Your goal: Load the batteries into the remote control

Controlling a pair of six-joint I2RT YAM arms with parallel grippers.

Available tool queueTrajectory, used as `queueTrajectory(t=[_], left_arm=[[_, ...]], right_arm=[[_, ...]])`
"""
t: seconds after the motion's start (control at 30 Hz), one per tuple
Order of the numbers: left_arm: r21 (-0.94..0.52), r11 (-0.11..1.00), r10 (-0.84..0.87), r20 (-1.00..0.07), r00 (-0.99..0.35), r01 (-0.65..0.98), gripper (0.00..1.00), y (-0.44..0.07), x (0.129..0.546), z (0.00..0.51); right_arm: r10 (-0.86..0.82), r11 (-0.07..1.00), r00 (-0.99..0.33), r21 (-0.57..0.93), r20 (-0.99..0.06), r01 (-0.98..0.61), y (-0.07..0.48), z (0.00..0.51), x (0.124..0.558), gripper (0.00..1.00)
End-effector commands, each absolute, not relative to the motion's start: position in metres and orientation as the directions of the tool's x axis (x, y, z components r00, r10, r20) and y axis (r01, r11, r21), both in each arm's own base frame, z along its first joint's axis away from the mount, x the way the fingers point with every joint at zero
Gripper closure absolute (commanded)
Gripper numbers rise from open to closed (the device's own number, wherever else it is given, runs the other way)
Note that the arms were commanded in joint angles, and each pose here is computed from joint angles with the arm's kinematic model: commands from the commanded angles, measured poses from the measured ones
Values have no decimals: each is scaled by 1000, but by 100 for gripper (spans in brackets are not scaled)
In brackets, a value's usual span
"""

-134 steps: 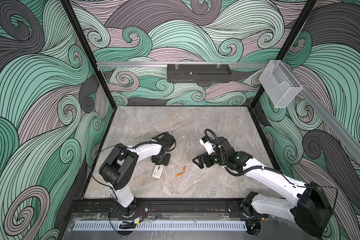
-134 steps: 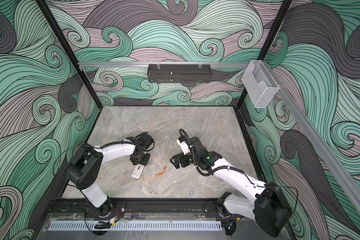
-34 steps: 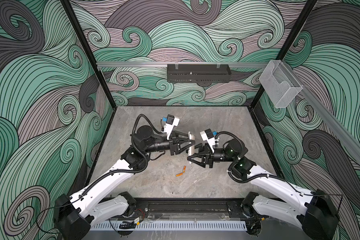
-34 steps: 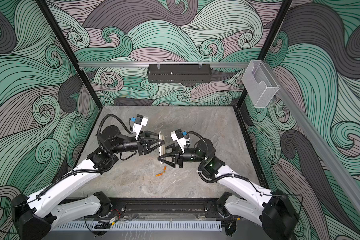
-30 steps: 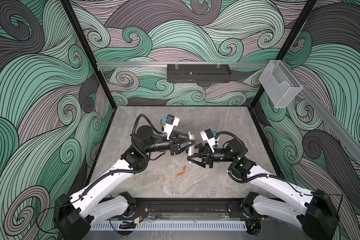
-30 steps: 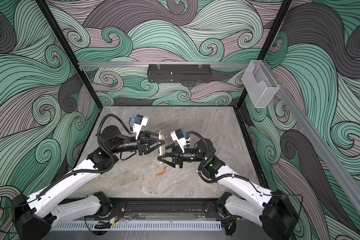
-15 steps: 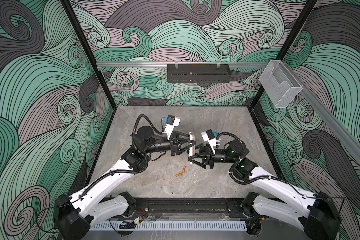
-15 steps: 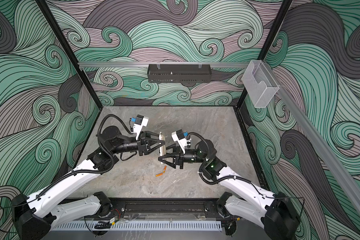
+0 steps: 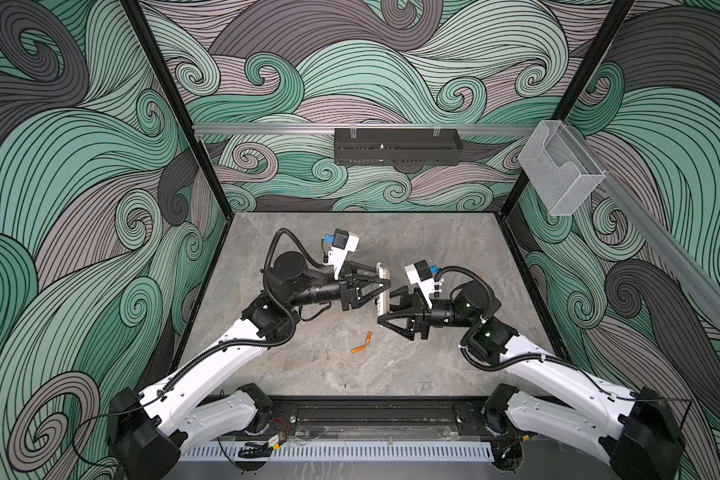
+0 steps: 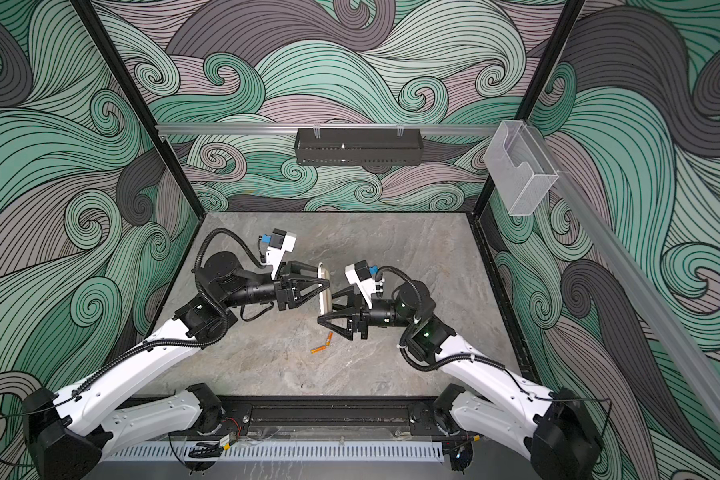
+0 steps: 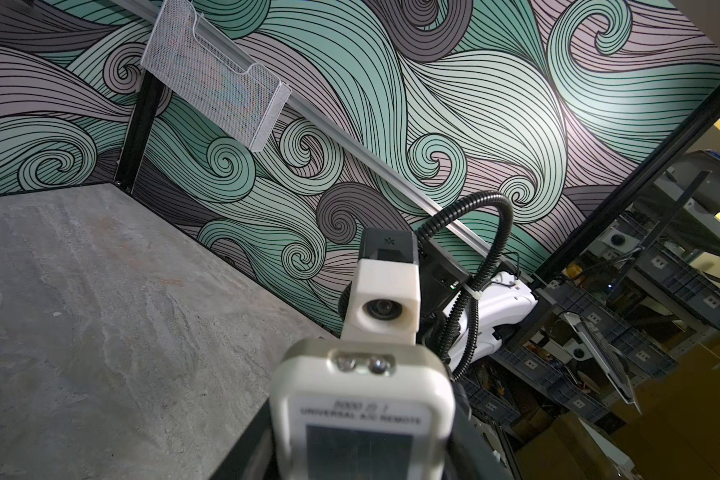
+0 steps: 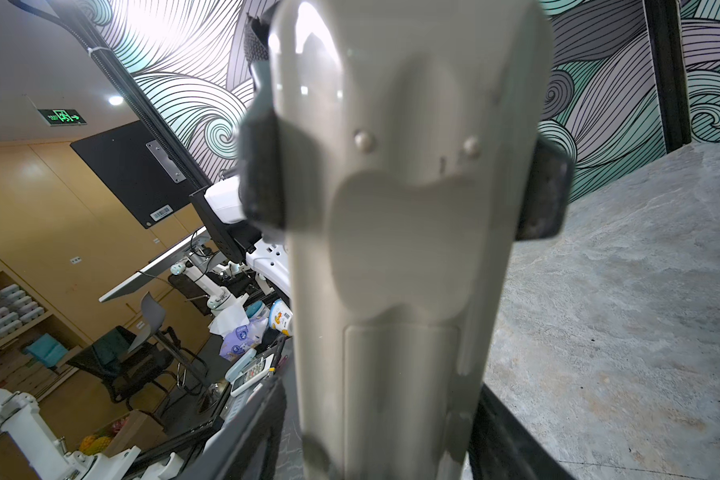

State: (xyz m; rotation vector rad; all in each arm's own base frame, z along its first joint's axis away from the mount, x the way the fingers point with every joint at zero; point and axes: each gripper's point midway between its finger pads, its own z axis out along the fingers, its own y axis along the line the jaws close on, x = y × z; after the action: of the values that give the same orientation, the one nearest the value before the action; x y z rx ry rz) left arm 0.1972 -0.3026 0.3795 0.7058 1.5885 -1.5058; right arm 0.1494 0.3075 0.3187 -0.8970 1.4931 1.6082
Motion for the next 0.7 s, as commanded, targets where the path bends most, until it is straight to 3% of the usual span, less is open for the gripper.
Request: queueTrajectory(t=[0.0,0.2,0.37,0.5,0.57,0.67], left_arm=[[-471,110,-178,-876,-449,875,73,-297,190,406],[-467,110,-181,-878,-444,878,73,-296,190,407],[-469,116,-180,-877,-445,876,73,-296,191,406],[-479,148,-177,-873,-454,865,72,-296,197,400],[-491,183,-175,-869,-463,852,63,-295,202,395],[-504,268,-177,-863,-473,821,28,-292,215,386]], right_arm=[[75,-33,-455,454,-887,-891,307,319,149,34],[72,-36,-456,454,-887,-890,307,318,148,42],[70,-36,-453,452,-888,-891,307,317,148,61],[72,-34,-449,448,-890,-893,306,318,148,71],[75,-25,-443,442,-893,-897,306,319,149,78],[62,15,-434,436,-899,-900,305,315,152,84]])
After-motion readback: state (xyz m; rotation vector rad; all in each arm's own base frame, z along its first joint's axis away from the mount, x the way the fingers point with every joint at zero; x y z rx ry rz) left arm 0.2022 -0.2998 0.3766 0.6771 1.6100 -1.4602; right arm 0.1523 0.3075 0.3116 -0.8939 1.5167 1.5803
